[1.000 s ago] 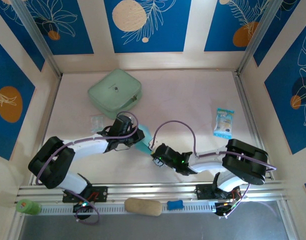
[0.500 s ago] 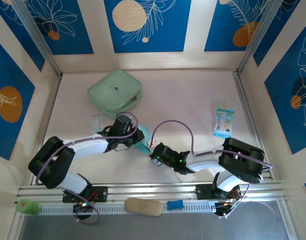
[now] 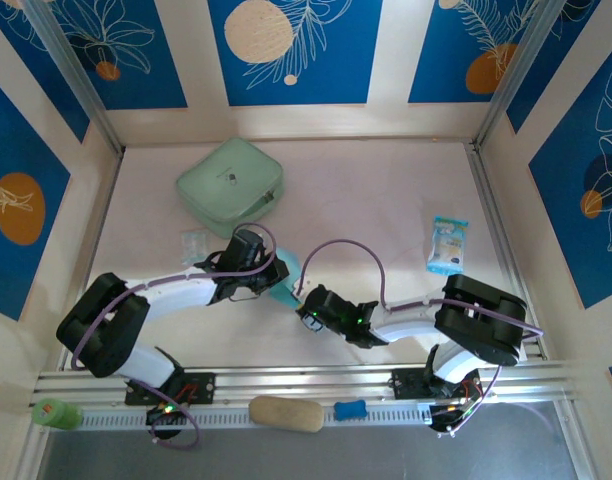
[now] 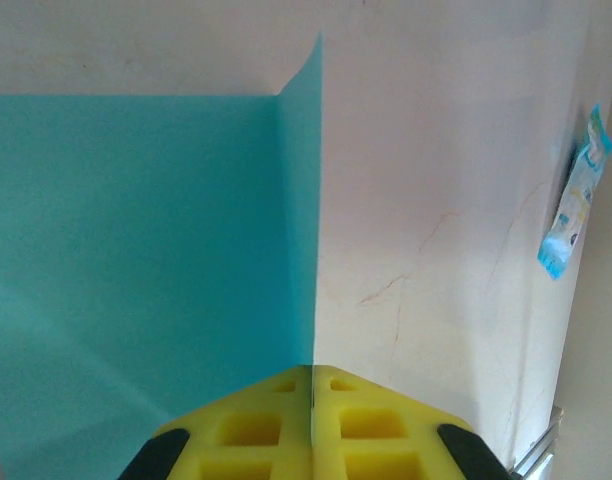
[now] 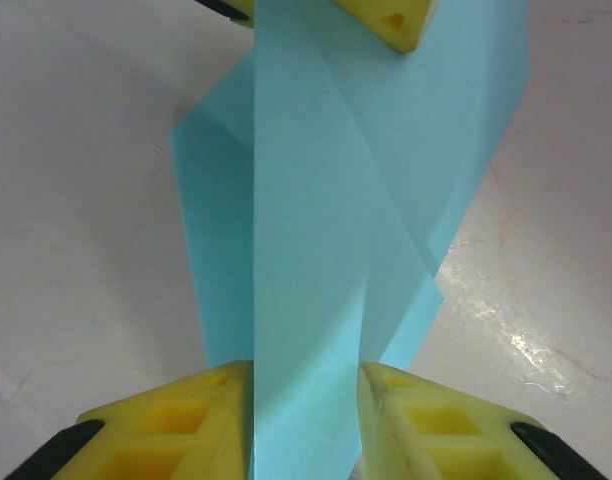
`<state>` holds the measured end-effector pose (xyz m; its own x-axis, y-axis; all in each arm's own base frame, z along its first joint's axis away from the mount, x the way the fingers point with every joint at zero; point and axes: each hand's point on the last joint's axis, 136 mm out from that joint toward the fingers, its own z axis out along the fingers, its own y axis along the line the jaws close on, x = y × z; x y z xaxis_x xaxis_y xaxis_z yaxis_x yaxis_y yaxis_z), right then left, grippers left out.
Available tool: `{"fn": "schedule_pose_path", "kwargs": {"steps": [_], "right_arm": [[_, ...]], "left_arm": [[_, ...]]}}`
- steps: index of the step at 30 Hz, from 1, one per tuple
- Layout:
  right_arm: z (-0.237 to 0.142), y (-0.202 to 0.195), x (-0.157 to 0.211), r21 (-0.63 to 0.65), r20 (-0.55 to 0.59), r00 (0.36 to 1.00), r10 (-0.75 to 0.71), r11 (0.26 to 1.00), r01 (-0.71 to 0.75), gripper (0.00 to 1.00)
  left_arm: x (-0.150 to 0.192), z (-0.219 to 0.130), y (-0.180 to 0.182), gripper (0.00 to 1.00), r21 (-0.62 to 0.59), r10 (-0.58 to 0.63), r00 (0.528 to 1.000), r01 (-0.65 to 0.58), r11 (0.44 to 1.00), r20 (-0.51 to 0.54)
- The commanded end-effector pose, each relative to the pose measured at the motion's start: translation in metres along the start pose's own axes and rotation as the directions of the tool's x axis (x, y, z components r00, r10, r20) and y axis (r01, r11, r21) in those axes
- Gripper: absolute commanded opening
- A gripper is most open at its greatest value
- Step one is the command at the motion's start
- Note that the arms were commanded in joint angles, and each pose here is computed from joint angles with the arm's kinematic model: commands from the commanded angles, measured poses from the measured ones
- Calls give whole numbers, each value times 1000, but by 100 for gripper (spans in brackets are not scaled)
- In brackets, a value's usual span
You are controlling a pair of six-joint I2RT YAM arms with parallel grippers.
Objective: Fold a paper plane with a square sheet of paper (pick it up from the middle)
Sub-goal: Perform the fourth fold on the wing at the bottom-center of the table.
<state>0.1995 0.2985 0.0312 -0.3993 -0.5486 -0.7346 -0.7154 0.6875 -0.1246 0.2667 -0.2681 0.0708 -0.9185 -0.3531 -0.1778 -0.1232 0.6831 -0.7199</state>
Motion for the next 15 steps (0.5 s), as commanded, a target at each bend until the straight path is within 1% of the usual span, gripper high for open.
{"fn": "schedule_pose_path", "kwargs": {"steps": [1, 12, 15], "right_arm": [[2, -2, -9, 23, 18, 1000, -13, 1000, 12, 32], [2, 0, -6, 21, 6, 1000, -17, 1000, 17, 21], [2, -2, -6, 30, 8, 1000, -12, 999, 12, 17]], "left_arm": [[1, -2, -7, 6, 8, 2, 1000, -2, 1000, -10], [0, -3, -7, 7, 4, 2, 1000, -2, 1000, -5], [0, -4, -8, 9, 3, 7, 1000, -7, 1000, -5]]}}
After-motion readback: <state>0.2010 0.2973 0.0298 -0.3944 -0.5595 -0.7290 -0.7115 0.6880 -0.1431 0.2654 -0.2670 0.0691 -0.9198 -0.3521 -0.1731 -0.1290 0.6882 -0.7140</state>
